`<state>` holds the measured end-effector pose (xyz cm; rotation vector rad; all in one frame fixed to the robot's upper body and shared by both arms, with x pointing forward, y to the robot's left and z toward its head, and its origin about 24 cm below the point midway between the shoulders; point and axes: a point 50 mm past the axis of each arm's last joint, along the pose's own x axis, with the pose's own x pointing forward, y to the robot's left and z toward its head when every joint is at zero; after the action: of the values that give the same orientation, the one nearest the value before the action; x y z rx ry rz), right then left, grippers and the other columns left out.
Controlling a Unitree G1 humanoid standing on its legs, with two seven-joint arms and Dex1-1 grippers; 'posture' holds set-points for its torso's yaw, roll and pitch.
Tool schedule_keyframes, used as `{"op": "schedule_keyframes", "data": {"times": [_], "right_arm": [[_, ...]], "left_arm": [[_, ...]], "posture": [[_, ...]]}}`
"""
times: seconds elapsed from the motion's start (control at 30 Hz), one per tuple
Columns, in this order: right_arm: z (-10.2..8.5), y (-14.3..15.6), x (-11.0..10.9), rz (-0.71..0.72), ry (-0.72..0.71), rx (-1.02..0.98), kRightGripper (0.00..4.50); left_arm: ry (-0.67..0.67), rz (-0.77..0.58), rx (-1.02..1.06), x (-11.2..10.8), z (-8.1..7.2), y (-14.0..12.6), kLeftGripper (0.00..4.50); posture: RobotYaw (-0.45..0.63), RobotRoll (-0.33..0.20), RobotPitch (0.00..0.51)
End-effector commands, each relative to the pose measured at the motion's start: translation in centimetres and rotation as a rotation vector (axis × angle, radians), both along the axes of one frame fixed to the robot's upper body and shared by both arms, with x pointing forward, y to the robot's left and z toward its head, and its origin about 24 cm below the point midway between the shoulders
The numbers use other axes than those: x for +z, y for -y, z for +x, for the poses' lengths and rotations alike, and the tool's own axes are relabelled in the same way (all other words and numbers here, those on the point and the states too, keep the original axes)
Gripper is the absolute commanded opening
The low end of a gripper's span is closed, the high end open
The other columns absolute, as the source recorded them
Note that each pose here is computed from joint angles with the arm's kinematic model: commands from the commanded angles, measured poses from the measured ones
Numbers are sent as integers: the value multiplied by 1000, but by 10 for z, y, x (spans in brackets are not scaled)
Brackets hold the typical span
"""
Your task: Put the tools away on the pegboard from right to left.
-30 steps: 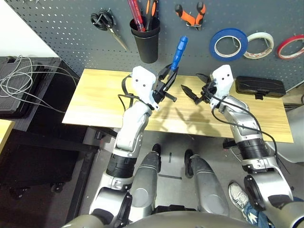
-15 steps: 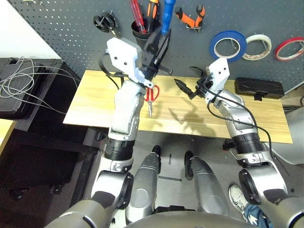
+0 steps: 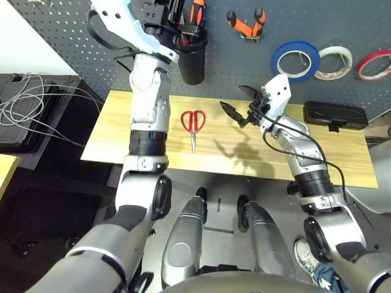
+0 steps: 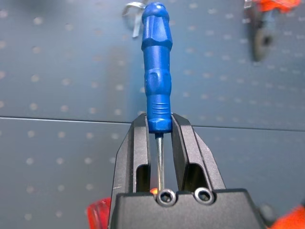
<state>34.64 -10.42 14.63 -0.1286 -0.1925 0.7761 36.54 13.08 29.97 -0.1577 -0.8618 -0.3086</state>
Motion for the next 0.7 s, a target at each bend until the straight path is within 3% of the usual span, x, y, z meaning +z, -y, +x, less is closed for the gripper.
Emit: {"op": "schedule_keyframes", "data": {"times": [0.03, 0.23, 0.53, 0.57, 0.7], "right_arm": [[-3, -3, 1, -2, 13, 16, 4500], [-4, 0, 2, -3, 17, 1, 4500], [-4, 2, 0, -6, 10, -7, 4500], [-4, 2, 0, -5, 9, -7, 4500], [-4, 2, 0, -8, 10, -9, 4500]], "left_arm": [[-46, -20, 2, -13, 11, 2, 539], [-89, -2, -12, -32, 11, 12, 539], [-127, 44, 38, -44, 3, 7, 539], [-125, 43, 49, -42, 3, 5, 1267], [-126, 55, 69, -35, 1, -2, 2501]], "posture": [[72, 0, 281], [54, 0, 284], [67, 0, 290], [69, 0, 290], [65, 0, 291]]}}
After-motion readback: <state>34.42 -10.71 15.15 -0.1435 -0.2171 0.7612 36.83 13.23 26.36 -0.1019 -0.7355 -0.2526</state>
